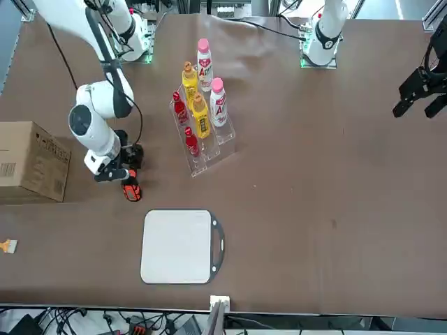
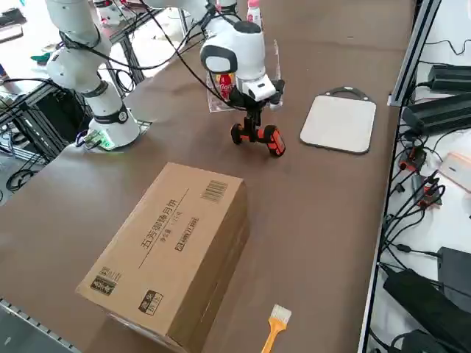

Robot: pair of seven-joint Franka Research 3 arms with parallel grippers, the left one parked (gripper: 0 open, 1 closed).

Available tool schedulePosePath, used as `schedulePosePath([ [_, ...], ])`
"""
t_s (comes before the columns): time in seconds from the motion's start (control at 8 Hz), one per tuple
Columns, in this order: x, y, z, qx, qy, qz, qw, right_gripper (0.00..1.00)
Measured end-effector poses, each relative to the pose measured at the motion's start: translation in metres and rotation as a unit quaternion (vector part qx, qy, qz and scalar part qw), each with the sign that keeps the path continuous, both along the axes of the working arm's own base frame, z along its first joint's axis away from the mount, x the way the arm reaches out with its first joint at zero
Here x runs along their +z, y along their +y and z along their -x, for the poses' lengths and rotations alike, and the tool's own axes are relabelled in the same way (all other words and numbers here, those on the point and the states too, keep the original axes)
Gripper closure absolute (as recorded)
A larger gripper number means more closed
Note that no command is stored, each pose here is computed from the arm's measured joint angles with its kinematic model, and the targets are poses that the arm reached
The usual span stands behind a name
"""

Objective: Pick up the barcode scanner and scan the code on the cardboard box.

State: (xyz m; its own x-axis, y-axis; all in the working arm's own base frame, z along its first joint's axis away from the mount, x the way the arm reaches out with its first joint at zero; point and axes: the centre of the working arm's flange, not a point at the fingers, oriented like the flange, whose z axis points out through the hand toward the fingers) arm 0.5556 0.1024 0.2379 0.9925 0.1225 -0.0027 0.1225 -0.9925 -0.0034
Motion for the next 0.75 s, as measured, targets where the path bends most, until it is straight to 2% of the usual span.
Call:
schedulePosePath([
  [0.38,-0.013,0.006,0.003,-0.001,0.008,0.002,1.000,0.01],
  [0.62,-0.020,0.006,0.005,-0.001,0.014,0.003,1.000,0.15],
  [0.75,-0.022,0.006,0.005,-0.001,0.016,0.003,1.000,0.28],
])
